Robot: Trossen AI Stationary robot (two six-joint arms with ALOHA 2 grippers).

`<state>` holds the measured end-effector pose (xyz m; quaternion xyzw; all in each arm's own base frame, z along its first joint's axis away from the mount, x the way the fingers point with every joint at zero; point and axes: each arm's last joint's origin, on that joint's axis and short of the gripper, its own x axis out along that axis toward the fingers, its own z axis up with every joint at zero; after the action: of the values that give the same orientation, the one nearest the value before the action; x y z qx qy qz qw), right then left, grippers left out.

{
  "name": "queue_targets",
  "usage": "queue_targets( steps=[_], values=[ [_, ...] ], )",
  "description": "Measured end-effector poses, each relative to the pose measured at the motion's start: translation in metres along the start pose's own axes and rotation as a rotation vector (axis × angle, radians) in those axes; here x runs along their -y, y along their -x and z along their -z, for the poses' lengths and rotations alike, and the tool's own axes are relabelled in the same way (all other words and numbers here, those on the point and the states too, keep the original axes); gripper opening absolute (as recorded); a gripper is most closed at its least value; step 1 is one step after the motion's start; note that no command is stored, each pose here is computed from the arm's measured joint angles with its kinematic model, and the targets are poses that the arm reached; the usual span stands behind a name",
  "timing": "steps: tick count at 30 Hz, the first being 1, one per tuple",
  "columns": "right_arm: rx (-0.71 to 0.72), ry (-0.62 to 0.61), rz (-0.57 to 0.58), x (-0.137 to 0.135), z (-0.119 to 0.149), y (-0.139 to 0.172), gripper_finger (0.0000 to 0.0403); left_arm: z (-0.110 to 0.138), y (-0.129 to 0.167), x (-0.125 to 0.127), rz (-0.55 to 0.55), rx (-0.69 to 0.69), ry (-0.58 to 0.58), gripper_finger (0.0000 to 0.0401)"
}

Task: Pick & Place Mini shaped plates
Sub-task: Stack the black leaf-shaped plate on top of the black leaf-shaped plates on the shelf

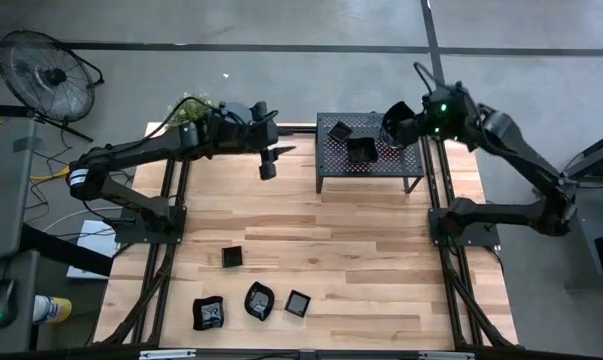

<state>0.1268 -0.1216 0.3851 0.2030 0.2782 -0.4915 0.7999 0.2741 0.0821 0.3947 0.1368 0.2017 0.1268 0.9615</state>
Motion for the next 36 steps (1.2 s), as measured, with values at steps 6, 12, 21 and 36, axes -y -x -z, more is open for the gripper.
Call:
queue_targets(
  steps=[6,12,21,36],
  values=[
    [-0.149,0.192,-0.063,0.01,-0.022,-0.006,0.0,0.006,0.0,-0.008,0.165,0.023,0.019,0.0154],
    [-0.27,0.261,-0.134,0.015,-0.04,-0.031,0.0,0.01,0.002,-0.014,0.336,0.065,0.066,0.0154],
    [-0.458,0.324,-0.161,0.021,-0.067,-0.054,0.0,0.023,0.008,-0.023,0.481,0.024,0.13,0.0154],
    [-0.558,0.302,-0.266,0.041,-0.092,-0.087,0.0,0.034,0.012,-0.019,0.577,-0.061,0.133,0.0154]
  ],
)
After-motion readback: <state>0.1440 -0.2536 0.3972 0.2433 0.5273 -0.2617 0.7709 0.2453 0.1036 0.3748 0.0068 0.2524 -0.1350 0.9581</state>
